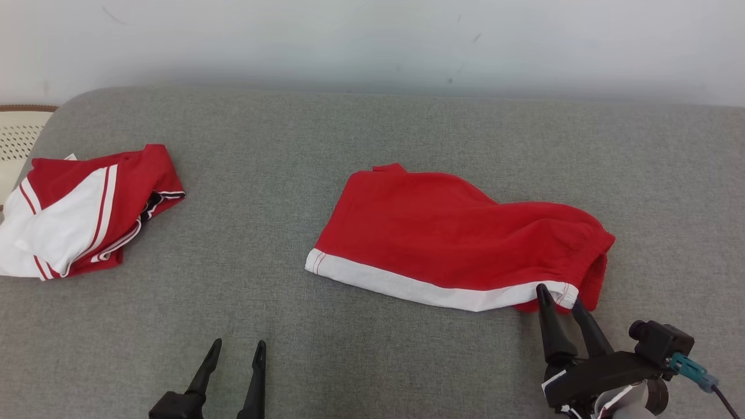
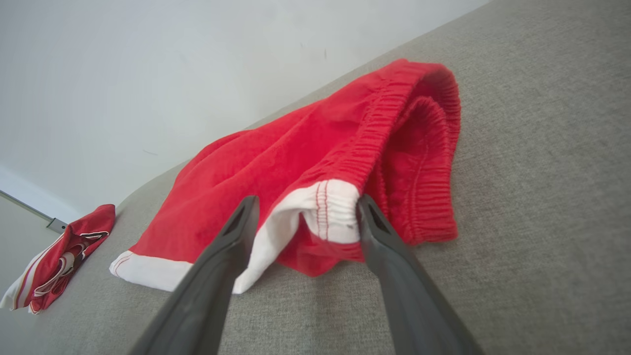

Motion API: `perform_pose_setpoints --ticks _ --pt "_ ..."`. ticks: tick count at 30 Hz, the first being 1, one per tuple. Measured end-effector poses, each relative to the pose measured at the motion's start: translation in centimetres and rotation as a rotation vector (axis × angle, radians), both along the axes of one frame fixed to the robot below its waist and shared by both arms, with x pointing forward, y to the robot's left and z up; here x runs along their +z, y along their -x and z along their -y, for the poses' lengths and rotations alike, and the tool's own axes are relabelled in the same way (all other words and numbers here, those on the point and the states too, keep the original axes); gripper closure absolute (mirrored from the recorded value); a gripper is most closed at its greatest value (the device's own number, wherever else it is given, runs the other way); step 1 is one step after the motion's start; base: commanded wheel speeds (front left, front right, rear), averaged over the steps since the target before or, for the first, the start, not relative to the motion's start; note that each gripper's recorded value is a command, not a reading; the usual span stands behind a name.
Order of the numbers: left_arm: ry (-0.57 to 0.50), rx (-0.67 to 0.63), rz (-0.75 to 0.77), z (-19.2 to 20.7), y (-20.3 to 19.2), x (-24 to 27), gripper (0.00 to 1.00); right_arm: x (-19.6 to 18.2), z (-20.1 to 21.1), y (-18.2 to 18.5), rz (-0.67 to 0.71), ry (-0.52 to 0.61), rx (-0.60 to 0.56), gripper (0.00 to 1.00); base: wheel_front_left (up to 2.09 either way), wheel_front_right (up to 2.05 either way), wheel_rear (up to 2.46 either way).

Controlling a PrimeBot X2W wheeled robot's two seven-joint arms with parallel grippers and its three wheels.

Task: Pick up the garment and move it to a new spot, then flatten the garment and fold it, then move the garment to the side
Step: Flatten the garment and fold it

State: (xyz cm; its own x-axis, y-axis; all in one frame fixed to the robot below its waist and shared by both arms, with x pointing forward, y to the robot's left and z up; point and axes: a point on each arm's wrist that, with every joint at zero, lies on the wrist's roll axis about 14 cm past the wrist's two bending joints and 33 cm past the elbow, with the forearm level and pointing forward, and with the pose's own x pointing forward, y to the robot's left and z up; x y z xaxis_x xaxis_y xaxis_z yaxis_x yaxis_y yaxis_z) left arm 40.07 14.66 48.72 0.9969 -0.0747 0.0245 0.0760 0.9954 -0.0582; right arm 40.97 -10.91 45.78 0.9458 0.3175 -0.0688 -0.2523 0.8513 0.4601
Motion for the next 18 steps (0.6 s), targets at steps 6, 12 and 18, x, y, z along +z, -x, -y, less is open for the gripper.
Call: perform_pose_setpoints --ticks 6,12,18 --pt "-0.001 0.001 -0.002 -0.1 0.1 0.0 0.0 -1.0 -0.2 -0.1 -0.028 0.026 0.021 0.0 0.0 0.0 0.0" --pt "-0.002 0.017 0.002 -0.7 0.4 0.1 0.0 -0.7 -1.1 -0.6 -0.022 0.022 0.05 0.0 0.0 0.0 0.0" --pt "0.001 0.025 0.005 -0.9 0.6 0.3 0.0 -0.5 -1.2 0.1 -0.032 -0.018 0.052 0.11 0.0 0.0 0.0"
